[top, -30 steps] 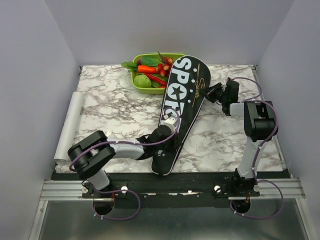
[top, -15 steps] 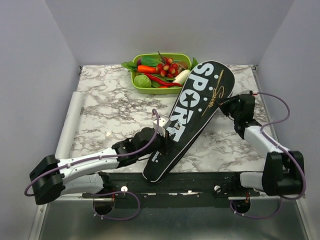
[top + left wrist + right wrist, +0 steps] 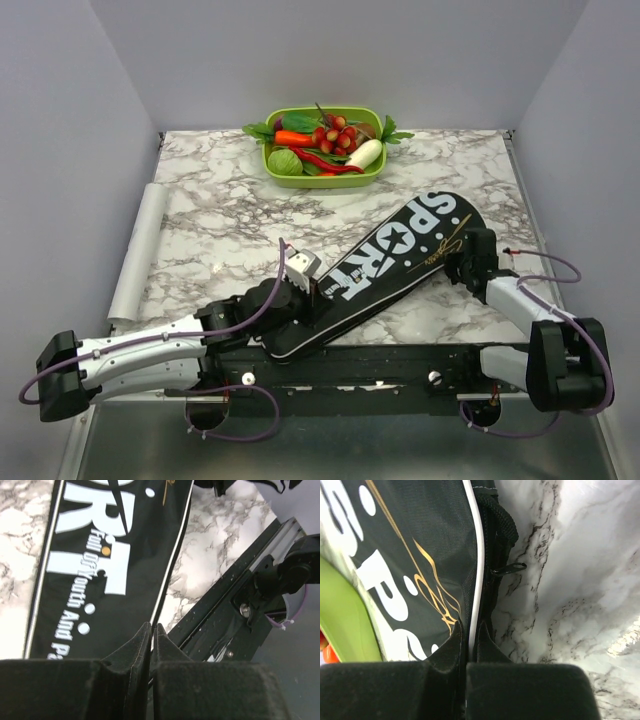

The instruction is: Pack up the badminton gear

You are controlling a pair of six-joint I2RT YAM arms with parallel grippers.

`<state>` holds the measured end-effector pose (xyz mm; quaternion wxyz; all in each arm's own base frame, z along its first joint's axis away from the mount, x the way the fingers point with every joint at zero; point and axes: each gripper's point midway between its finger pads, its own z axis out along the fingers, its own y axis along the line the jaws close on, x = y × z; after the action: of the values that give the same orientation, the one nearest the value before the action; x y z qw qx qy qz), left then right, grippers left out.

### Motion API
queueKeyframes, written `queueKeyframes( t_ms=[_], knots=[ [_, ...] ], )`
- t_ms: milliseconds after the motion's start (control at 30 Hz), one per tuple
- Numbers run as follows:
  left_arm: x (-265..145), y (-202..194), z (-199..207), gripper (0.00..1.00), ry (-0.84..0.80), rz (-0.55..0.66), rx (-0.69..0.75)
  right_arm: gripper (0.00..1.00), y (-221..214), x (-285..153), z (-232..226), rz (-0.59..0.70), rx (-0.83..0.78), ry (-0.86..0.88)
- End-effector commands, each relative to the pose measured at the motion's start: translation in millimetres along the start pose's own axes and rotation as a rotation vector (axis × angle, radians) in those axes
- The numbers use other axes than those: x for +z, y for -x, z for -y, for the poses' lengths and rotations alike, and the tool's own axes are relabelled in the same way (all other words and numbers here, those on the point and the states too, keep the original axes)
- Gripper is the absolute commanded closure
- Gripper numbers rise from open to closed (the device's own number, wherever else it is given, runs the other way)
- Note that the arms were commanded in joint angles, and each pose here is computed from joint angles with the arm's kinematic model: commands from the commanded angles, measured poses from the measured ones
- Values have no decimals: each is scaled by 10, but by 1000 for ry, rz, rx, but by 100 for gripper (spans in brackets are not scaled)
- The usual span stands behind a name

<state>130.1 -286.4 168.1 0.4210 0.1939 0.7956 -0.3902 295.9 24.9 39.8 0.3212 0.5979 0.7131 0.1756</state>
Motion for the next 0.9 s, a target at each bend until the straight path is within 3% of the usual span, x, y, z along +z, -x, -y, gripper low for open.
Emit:
queueKeyframes(
  t_ms=[0, 400, 433, 467, 533, 567, 667, 867],
  knots=[
    [23, -133, -18, 88, 15, -14, -33, 99, -18, 200, 56, 7, 133, -124],
    [242, -529, -132, 89, 97, -83, -58, 99, -273, 410, -284, -80, 80, -183],
    [256, -538, -152, 89, 109, -83, -55, 93, -331, 424, -281, -103, 44, -178],
    [279, -573, -194, 89, 128, -90, -51, 78, -410, 414, -313, -120, 18, -165],
    [305, -533, -223, 89, 150, -75, -46, 61, -495, 386, -310, -149, -32, -156],
    [313, -546, -242, 89, 160, -80, -44, 48, -521, 344, -324, -160, -58, -145],
    [304, -484, -279, 89, 182, -63, -42, 33, -476, 190, -321, -160, -150, -120],
    [268, -390, -459, 88, 237, -54, -18, 31, -160, -152, -212, -78, -435, -127]
  ],
)
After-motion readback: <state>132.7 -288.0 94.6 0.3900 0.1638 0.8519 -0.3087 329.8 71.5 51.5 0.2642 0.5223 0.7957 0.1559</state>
